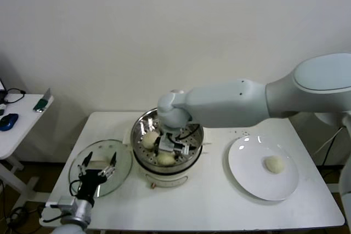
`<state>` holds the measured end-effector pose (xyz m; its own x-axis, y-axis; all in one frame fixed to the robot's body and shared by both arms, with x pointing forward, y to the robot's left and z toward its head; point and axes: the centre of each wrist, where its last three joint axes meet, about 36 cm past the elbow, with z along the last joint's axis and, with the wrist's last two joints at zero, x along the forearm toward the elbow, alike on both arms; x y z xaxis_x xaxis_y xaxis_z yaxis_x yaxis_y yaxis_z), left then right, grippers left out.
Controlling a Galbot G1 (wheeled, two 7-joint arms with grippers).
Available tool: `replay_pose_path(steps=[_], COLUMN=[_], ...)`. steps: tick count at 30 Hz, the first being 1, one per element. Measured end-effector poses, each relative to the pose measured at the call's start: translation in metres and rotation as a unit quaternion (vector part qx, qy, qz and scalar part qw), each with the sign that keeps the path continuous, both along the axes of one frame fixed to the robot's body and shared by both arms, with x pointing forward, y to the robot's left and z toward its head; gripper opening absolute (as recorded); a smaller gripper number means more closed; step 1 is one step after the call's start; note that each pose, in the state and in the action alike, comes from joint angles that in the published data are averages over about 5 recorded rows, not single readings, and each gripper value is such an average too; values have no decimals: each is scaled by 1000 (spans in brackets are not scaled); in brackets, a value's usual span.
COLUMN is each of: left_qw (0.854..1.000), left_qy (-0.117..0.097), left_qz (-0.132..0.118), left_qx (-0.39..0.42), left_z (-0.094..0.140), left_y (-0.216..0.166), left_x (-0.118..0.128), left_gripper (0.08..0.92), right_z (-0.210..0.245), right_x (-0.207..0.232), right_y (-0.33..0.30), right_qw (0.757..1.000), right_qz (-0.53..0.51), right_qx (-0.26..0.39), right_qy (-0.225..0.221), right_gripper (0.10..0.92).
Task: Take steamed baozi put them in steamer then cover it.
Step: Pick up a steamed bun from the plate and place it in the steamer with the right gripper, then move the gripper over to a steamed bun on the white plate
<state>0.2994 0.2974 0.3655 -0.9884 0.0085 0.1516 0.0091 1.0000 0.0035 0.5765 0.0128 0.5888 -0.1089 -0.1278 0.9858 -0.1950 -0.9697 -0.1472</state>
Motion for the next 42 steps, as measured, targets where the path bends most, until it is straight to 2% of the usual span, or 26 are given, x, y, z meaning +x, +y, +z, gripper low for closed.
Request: replay_pose_path(steps=[6, 14, 20, 24, 29, 36, 42], left_qw=[1000, 1000, 1000, 1000, 1000, 1000, 1000], left_qy=[0, -2, -3, -2, -2, 2, 6], left_qz=[1, 2, 4, 2, 1, 1, 2], left_qx=[0, 1, 1, 1, 1, 1, 2], left_z=[0, 2, 2, 1, 1, -2, -5], left_y=[0, 1, 3, 3, 2, 1, 2], left_x=[0, 1, 3, 4, 6, 7, 5], left_gripper=[823, 823, 823, 823, 823, 823, 823], right_z=[6, 51, 101, 118, 108, 51, -6], right_x=[7, 35, 66, 77, 77, 59, 41], right_y=[-4, -36, -111, -183, -279, -381, -426], right_qw=[1000, 998, 984, 963, 923, 859, 821], right_qz=[-7, -64, -177, -267, -382, -509, -567], right_qx=[10, 16, 27, 36, 48, 60, 56], right_qy=[-2, -5, -2, 0, 6, 17, 27], right_gripper=[816, 823, 823, 823, 823, 823, 823])
